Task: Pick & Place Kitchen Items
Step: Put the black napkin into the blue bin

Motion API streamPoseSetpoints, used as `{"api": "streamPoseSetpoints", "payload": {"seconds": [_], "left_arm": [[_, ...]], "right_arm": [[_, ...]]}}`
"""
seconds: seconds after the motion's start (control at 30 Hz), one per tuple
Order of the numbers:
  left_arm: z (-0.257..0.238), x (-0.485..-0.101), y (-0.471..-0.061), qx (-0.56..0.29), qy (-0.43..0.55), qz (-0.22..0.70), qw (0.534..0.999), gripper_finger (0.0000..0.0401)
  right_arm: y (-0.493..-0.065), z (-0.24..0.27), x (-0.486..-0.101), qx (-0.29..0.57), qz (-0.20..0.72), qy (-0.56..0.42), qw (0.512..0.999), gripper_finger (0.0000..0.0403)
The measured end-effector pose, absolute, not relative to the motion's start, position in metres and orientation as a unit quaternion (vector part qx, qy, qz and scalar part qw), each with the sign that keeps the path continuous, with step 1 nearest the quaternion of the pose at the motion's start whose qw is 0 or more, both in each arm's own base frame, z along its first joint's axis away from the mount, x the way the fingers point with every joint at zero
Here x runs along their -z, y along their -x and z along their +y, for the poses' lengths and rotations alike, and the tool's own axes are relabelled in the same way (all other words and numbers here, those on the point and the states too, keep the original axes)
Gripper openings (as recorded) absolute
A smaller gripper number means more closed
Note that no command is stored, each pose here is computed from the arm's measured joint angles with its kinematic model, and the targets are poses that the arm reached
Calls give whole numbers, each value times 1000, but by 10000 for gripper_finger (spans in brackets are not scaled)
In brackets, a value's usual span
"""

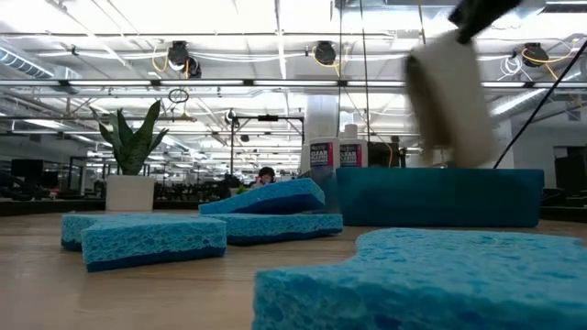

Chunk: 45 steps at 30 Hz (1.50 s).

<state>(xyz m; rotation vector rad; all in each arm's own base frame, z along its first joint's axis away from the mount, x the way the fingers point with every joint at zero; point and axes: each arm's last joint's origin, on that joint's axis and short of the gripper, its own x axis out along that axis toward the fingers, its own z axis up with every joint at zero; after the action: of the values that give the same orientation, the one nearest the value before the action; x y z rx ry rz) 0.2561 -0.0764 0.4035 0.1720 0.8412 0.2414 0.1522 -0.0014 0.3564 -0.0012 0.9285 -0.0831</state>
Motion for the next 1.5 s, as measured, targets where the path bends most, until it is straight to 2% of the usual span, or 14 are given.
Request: {"api": "streamPoseSetpoints", "payload": {"seconds": [0.13,0.27,0.47,0.63,0.87,1.17,1.5], "left_arm": [[-76,-403,-256,-118,-81,407,902,67],[-76,-403,-256,-118,-81,407,902,67],[-76,-403,-256,-118,-81,407,902,67],[-76,-404,-256,-118,-80,406,903,67],[-76,-404,-256,-119,-80,405,903,67],[-76,-404,-256,-118,-80,405,903,67],[-76,-404,-256,-118,-80,406,903,67]], "right_arm": [[-141,1,-349,35,509,-45,859,0],[-134,4,-346,43,540,-52,839,0],[-126,1,-343,111,568,0,815,0],[-134,0,-342,111,566,31,816,0],[-176,-4,-331,83,560,107,818,0],[-238,-22,-295,36,592,191,782,0],[-293,-29,-260,3,561,255,788,0]]}}
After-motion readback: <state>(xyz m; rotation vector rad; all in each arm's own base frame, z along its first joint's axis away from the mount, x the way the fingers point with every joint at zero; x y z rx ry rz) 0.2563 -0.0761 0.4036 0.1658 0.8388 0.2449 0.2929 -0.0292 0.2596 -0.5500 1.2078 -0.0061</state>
